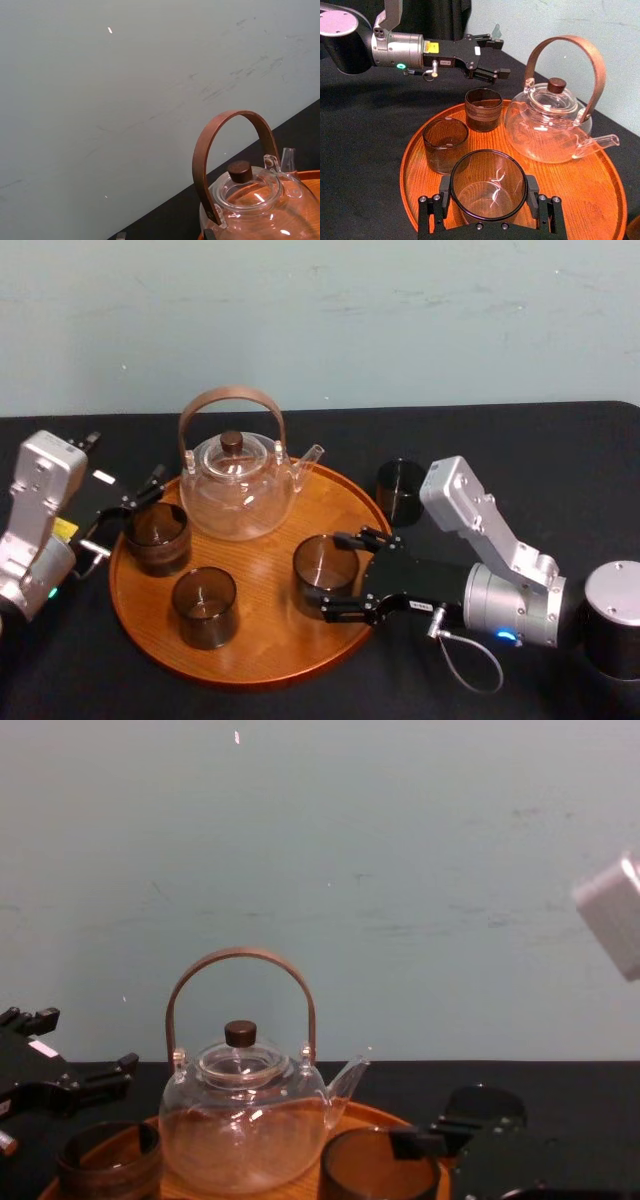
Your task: Pick up the glass from the table and place it on the tray.
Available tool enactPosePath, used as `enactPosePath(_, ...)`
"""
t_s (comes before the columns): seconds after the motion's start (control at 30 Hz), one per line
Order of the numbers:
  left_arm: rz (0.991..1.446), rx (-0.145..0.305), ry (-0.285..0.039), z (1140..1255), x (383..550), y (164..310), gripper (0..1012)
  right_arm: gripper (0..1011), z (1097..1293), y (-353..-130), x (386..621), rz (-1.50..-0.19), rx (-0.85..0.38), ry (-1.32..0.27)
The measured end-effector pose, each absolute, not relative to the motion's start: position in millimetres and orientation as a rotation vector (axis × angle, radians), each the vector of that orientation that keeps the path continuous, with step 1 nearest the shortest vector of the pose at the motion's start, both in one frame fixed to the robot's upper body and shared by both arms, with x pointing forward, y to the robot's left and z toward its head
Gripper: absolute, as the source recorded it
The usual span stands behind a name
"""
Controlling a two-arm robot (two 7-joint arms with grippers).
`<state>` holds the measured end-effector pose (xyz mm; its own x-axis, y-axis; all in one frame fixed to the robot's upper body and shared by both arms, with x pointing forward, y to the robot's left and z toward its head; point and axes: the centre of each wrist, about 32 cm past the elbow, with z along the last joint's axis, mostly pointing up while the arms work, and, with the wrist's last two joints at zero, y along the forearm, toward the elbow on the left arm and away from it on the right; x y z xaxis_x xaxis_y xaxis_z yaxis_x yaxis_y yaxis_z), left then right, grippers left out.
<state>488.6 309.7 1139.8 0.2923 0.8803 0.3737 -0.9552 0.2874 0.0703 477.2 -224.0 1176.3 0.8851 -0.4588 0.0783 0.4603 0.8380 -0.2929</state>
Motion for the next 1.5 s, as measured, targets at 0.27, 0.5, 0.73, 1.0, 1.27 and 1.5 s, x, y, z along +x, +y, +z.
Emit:
enactPosePath(0.27,1.248,0.305,-0.285,1139.8,488.6,309.6,1001,904,1166.0,-219,482,-0.468,-0.322,0.015)
enactPosePath(0.5,1.248,0.304,-0.285,1139.8,488.6,309.7,1001,904,1160.3,-217,485,-0.465,-0.325,0.028)
enactPosePath(0.73,1.248,0.305,-0.285,1139.8,488.6,309.7,1001,904,1153.7,-218,487,-0.473,-0.333,0.042)
enactPosePath(1.0,1.248,0.304,-0.285,1139.8,488.6,309.7,1001,904,1150.0,-219,489,-0.483,-0.34,0.049)
enactPosePath(1.27,1.248,0.304,-0.285,1139.8,488.6,309.7,1001,904,1148.8,-219,488,-0.484,-0.354,0.037)
enactPosePath(1.5,1.248,0.304,-0.285,1139.8,488.6,309.7,1001,904,1149.1,-219,488,-0.485,-0.352,0.037)
